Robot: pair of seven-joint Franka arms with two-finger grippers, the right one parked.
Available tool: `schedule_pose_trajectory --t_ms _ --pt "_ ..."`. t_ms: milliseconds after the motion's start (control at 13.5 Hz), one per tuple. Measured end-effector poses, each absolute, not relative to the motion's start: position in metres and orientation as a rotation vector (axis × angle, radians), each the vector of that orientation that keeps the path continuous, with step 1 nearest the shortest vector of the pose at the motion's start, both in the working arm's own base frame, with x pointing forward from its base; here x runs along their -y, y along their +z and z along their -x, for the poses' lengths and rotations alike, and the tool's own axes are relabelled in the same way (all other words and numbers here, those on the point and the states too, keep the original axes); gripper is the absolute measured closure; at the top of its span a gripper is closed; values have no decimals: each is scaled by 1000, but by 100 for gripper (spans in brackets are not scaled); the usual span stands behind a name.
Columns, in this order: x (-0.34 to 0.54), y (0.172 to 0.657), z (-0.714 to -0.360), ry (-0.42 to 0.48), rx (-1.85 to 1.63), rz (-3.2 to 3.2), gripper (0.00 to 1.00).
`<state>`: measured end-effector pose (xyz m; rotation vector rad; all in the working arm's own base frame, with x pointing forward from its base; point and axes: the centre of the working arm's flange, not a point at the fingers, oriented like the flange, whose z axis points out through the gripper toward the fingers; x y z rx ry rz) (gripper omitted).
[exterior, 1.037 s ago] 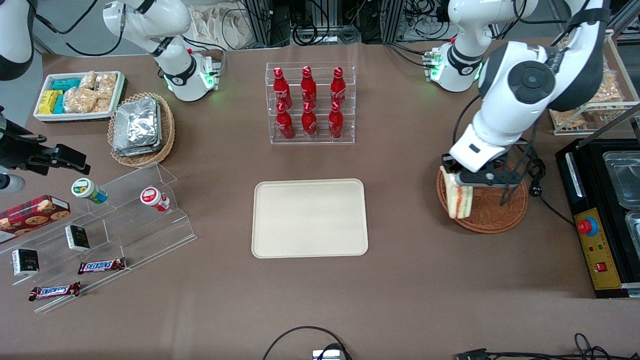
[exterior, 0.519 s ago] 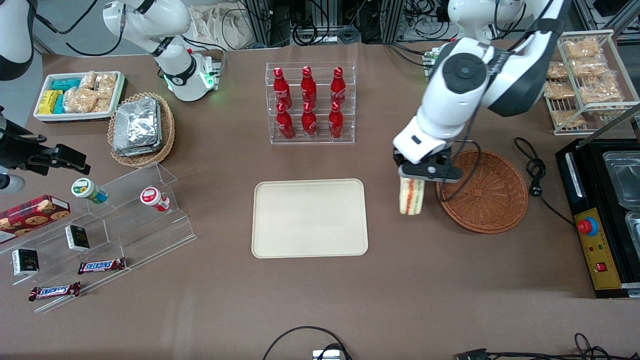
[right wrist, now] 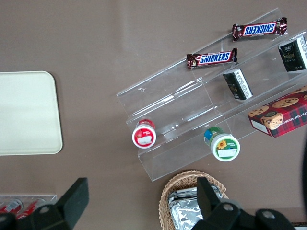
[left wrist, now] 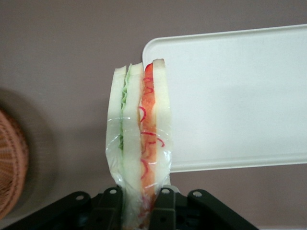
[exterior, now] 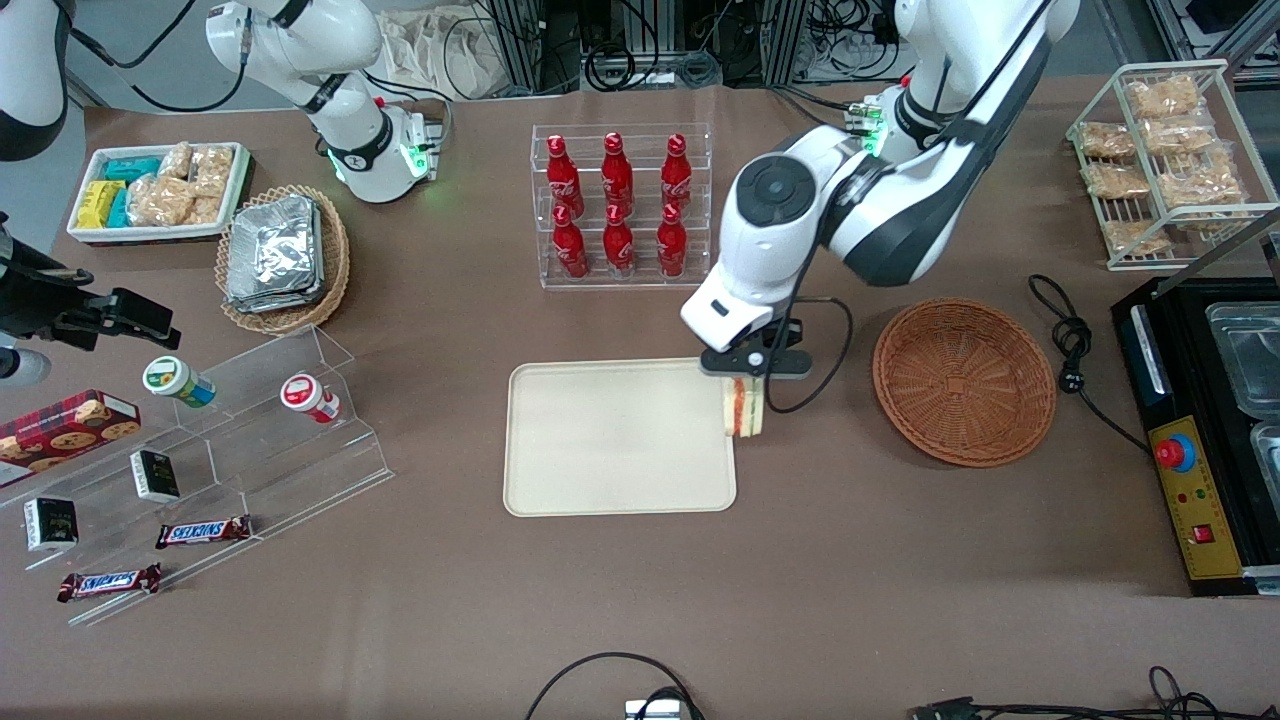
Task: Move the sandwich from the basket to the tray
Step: 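Carry the sandwich over the cream tray with the left gripper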
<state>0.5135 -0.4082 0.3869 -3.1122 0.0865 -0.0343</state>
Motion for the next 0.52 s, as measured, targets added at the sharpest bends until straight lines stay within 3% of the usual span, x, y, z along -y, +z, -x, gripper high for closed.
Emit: schedule_pose_trajectory --t_ms 519 --pt "435 304 -517 16 -104 3137 84"
